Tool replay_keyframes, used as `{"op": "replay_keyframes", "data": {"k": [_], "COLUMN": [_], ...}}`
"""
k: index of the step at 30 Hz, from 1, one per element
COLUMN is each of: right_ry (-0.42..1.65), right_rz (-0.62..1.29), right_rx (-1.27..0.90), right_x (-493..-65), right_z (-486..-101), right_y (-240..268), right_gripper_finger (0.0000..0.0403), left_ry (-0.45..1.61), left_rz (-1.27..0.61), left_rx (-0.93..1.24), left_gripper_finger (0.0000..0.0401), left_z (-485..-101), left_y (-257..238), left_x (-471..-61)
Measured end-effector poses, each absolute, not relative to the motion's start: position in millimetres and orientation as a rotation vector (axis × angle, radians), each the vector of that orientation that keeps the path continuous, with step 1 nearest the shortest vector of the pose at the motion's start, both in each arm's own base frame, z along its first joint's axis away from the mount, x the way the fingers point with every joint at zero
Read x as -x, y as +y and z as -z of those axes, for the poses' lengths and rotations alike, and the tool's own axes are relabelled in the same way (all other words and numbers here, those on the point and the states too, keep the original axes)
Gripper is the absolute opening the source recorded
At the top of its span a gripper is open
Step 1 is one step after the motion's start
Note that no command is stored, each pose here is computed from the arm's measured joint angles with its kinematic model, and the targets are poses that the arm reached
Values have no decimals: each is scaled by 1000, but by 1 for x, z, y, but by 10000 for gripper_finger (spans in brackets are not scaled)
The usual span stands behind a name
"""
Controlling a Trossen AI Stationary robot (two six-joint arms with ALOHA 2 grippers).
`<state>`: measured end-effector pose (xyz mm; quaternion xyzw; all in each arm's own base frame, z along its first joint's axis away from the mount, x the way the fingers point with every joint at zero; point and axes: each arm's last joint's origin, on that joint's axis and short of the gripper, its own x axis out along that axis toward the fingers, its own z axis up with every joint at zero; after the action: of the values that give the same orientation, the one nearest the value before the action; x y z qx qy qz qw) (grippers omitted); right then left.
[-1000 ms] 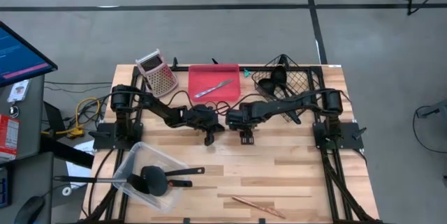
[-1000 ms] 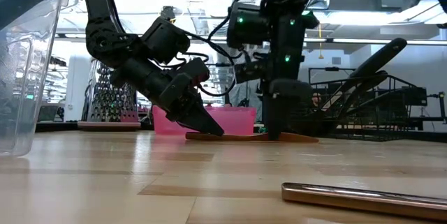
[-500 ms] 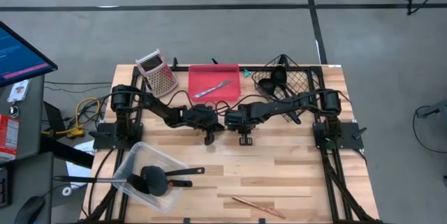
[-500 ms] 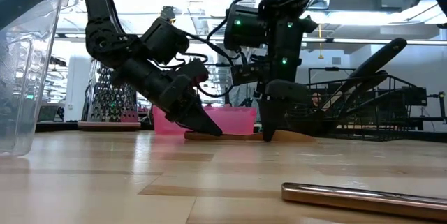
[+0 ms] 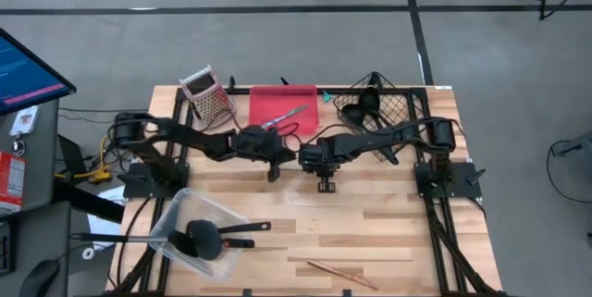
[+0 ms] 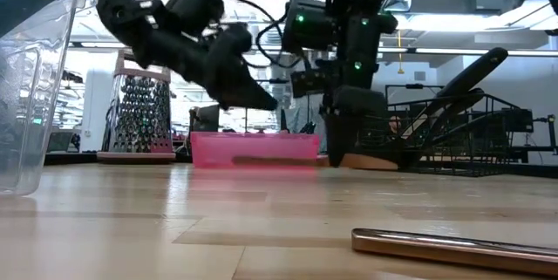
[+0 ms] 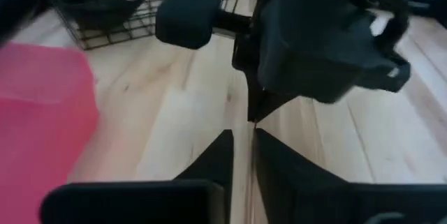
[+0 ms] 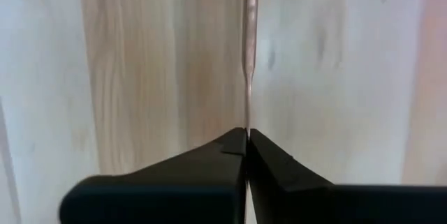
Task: Pick & Place Kitchen Items
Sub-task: Put the gold table knife into the pink bin
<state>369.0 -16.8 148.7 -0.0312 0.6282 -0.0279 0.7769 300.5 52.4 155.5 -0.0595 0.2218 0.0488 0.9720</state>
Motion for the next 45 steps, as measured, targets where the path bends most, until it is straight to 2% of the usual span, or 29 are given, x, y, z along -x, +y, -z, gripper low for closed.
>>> {"op": "replay_keyframes", "data": {"k": [6, 11, 20, 25, 28, 32, 38, 45], "right_ry": [1298, 1223, 995, 844, 789, 756, 801, 903], "right_rz": [75, 101, 199, 316, 396, 422, 422, 411], "right_rx": [64, 50, 21, 46, 106, 144, 50, -5], "right_x": [-367, -360, -336, -319, -318, -339, -373, -410], "right_z": [-168, -195, -261, -310, -323, -314, -273, -226], "right_y": [-21, -32, -53, -68, -88, -121, -165, -179], "right_gripper_finger": [1, 1, 0, 0, 0, 0, 0, 0], "left_ry": [364, 259, -64, -172, -208, -209, -211, -214], "left_rz": [-137, -222, -296, -288, -314, -333, -333, -354], "left_rx": [100, 58, 110, 137, 138, 141, 155, 157], "left_gripper_finger": [91, 112, 106, 102, 102, 102, 102, 102], "left_z": [-204, -247, -312, -330, -334, -334, -334, -335], "left_y": [53, 52, 42, 38, 37, 38, 38, 38], "left_x": [-277, -248, -192, -169, -163, -162, -162, -161]}}
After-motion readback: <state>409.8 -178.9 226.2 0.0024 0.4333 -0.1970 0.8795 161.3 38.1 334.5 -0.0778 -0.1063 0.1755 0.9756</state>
